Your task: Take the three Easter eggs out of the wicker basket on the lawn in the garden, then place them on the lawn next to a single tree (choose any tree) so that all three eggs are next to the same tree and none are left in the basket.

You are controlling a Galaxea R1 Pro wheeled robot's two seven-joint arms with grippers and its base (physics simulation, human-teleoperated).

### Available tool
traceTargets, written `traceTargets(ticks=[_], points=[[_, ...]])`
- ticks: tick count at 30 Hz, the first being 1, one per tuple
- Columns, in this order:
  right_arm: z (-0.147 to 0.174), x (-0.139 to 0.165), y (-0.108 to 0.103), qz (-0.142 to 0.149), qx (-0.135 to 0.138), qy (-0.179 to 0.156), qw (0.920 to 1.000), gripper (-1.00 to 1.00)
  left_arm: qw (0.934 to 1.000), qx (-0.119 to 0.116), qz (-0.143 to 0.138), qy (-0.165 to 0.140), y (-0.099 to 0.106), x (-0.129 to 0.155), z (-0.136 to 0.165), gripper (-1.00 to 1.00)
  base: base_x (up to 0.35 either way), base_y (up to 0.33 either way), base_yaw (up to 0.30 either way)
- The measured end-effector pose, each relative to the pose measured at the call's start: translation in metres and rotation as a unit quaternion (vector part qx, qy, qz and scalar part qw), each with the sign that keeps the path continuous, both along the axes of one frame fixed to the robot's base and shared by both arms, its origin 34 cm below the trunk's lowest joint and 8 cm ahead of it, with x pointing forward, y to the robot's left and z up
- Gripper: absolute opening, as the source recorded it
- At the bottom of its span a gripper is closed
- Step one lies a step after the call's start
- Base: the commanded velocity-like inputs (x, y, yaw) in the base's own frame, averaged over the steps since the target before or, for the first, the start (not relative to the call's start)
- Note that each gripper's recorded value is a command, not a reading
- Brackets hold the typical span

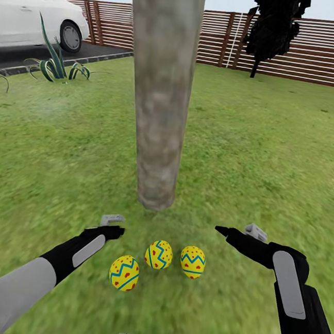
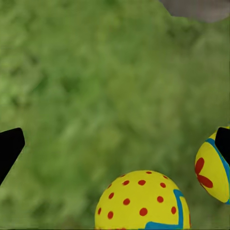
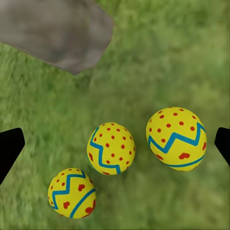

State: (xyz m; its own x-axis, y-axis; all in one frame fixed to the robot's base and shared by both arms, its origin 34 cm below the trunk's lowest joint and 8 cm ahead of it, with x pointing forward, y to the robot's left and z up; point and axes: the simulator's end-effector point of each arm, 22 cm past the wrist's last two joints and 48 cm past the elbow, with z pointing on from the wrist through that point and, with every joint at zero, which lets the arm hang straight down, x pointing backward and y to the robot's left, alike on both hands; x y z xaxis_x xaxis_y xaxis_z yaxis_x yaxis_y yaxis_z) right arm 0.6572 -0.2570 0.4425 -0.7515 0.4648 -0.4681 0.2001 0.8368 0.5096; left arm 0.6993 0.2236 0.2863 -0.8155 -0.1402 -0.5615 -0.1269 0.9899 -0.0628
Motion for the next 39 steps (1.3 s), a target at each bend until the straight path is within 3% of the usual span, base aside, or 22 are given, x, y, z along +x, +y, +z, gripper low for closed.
traceTargets(ticks=[9, 15, 17, 23, 26, 32, 39], points=[[0.016, 0.0, -0.003, -0.004, -0.011, -0.01, 0.9999, 1.0, 0.9985, 0.042, 0.027, -0.021, 0.044, 0.005, 0.025, 1.0, 0.0, 0.0, 0.0], [0.02, -0.005, -0.015, -0.018, -0.03, -0.006, 0.9994, 1.0, 0.9981, 0.044, 0.033, -0.028, 0.058, -0.009, 0.028, 1.0, 0.0, 0.0, 0.0], [0.009, -0.018, -0.024, -0.024, -0.049, 0.01, 0.9984, 1.0, 0.9981, 0.043, 0.034, -0.029, 0.059, -0.021, 0.025, 1.0, 0.0, 0.0, 0.0], [-0.02, -0.048, -0.065, -0.041, -0.153, 0.051, 0.9861, 1.0, 0.9974, 0.047, 0.039, -0.037, 0.071, -0.045, 0.025, 1.0, 0.0, 0.0, 0.0], [-0.041, -0.057, -0.079, -0.056, -0.174, 0.071, 0.9806, 1.0, 0.9969, 0.051, 0.046, -0.038, 0.077, -0.058, 0.021, 1.0, 0.0, 0.0, 0.0], [-0.087, -0.075, -0.102, -0.098, -0.191, 0.092, 0.9724, 1.0, 0.9955, 0.054, 0.057, -0.053, 0.084, -0.068, 0.025, 1.0, 0.0, 0.0, 0.0], [-0.088, -0.074, -0.116, -0.119, -0.231, 0.066, 0.9634, 1.0, 0.9941, 0.052, 0.063, -0.071, 0.087, -0.064, 0.041, 1.0, 0.0, 0.0, 0.0]])
